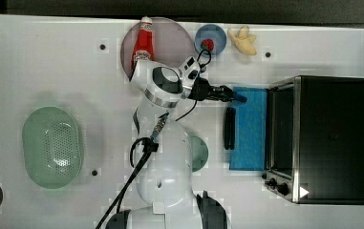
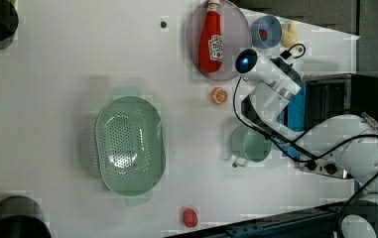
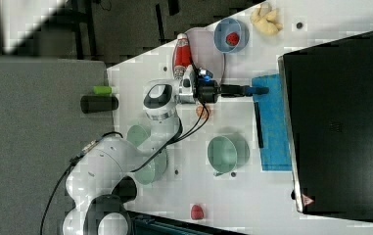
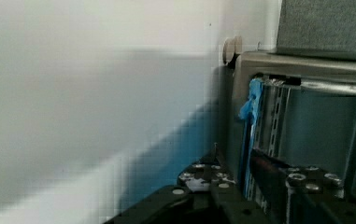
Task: Flap close oven.
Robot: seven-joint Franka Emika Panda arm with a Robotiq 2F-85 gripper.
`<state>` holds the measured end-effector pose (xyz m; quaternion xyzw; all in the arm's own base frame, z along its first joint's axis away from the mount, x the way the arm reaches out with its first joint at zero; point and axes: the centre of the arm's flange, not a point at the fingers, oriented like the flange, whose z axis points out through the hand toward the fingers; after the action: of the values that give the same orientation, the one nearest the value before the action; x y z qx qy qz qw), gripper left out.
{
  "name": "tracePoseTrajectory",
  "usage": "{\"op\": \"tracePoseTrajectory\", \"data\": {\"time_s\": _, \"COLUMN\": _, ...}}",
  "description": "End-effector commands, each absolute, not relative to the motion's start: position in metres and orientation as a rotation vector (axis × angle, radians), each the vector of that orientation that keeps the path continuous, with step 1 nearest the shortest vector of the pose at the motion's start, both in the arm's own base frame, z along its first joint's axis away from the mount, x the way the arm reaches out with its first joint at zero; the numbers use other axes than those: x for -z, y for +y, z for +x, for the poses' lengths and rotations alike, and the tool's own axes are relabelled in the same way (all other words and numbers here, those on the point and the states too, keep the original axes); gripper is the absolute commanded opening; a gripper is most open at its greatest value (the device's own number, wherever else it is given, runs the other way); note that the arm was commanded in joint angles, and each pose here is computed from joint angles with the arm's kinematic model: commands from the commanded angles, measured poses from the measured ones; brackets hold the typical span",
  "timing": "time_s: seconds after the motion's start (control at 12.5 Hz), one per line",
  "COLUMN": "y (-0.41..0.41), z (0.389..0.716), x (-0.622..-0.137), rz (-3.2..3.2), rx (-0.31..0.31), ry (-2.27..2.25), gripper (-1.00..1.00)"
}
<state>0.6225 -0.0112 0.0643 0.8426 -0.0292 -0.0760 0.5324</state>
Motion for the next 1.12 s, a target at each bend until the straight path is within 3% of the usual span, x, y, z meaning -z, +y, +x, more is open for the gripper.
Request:
{"op": "tracePoseTrajectory", "data": {"time_s": 0.08, "y": -0.015, "z": 0.636, "x": -0.098, "rz": 2.048, "rx": 0.108, "ry": -0.188, "gripper": -0.55}}
{"op": "tracePoseTrajectory", "data": {"time_s": 0.32, "y": -0.039, "z": 0.637, "x": -0.140, "rz": 2.186, "rx": 0.131, "ry": -0.201, "gripper": -0.55}}
{"op": "tracePoseTrajectory", "data": {"time_s": 0.8, "y": -0.133, "z": 0.626, "x": -0.234, "rz": 2.540, "rx": 0.096, "ry": -0.191, "gripper": -0.55}}
{"op": "tracePoseTrajectory", "data": {"time_s": 1.12, "y": -0.199, "z": 0.616, "x": -0.266, "rz": 2.753, "rx": 0.065, "ry": -0.204, "gripper": -0.55}}
